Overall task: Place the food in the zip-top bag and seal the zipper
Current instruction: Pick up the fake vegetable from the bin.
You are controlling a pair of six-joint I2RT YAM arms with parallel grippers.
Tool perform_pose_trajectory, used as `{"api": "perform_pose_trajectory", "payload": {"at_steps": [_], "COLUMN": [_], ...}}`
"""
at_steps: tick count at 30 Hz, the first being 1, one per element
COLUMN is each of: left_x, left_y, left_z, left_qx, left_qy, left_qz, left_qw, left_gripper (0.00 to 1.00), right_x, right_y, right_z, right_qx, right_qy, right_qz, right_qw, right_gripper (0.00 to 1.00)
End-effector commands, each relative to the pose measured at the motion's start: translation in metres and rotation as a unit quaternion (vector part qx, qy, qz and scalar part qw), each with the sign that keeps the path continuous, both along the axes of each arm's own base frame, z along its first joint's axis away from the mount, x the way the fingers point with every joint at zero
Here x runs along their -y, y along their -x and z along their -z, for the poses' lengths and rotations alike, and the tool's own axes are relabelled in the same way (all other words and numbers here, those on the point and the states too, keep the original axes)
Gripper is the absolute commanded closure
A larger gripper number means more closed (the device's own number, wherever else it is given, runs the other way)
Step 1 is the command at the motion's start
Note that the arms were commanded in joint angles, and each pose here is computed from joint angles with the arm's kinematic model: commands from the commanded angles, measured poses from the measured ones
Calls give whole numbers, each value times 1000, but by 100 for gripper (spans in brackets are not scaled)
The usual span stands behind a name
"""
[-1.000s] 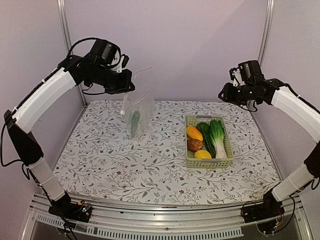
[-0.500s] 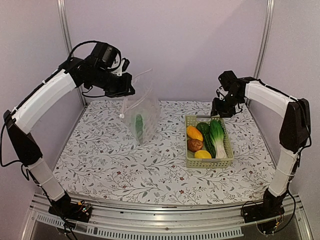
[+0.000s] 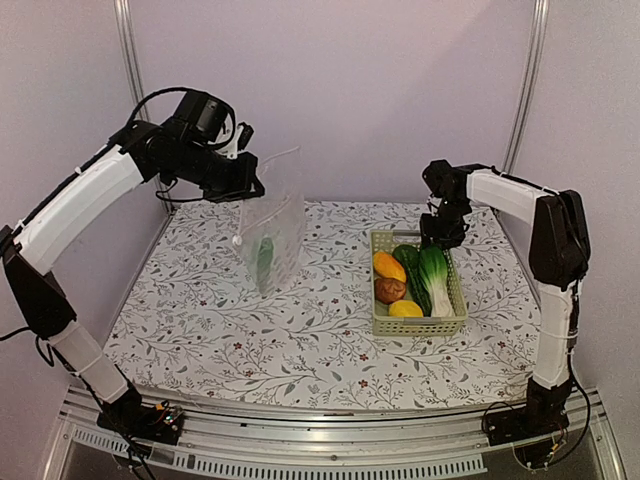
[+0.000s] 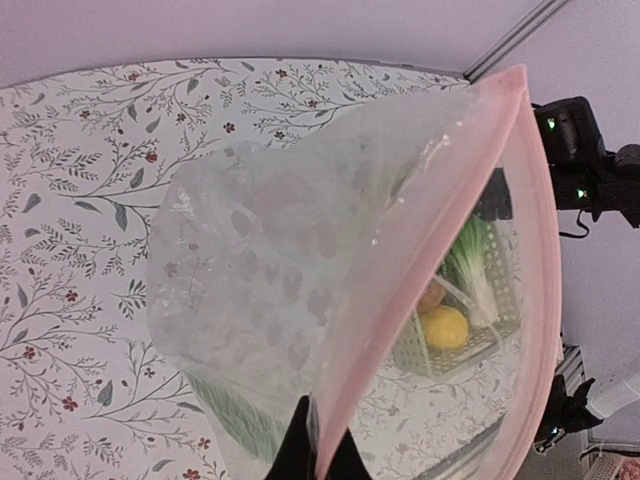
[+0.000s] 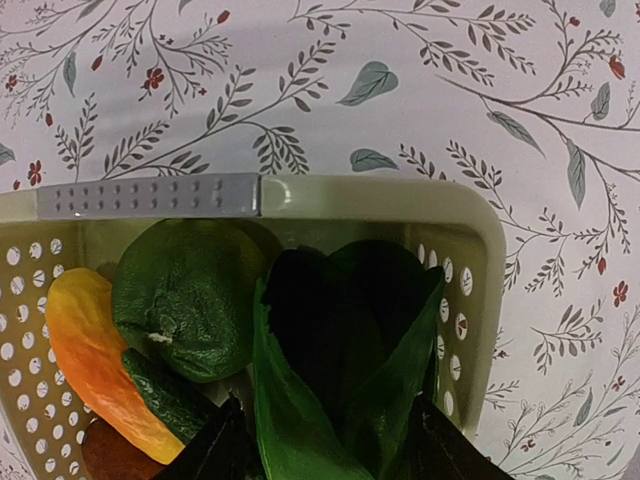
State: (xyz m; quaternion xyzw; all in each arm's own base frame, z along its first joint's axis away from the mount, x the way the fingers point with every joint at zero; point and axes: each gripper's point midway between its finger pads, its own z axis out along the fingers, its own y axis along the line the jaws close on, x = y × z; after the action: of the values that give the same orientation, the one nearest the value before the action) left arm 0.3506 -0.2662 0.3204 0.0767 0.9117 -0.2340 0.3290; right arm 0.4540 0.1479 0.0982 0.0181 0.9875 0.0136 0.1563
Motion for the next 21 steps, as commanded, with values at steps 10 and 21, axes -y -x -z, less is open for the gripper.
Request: {"api": "perform_pose_trajectory", "payload": {"at_steps": [10, 21], "left_x": [-1, 8], "left_y": [4, -4], "left_z": [1, 5], "left_qx": [-8, -8], "left_qy": [10, 17], "left_qz": [9, 16], "left_qw": [1000, 1000], "left_gripper": [100, 100], "right_x": [2, 3], "right_y": [-18, -12], "right_z": [58, 1], "right_qx": [-45, 8], "right_qy": [22, -3], "right_qz": [11, 23], "right_qw": [999, 1000], "right_gripper": [45, 100]}}
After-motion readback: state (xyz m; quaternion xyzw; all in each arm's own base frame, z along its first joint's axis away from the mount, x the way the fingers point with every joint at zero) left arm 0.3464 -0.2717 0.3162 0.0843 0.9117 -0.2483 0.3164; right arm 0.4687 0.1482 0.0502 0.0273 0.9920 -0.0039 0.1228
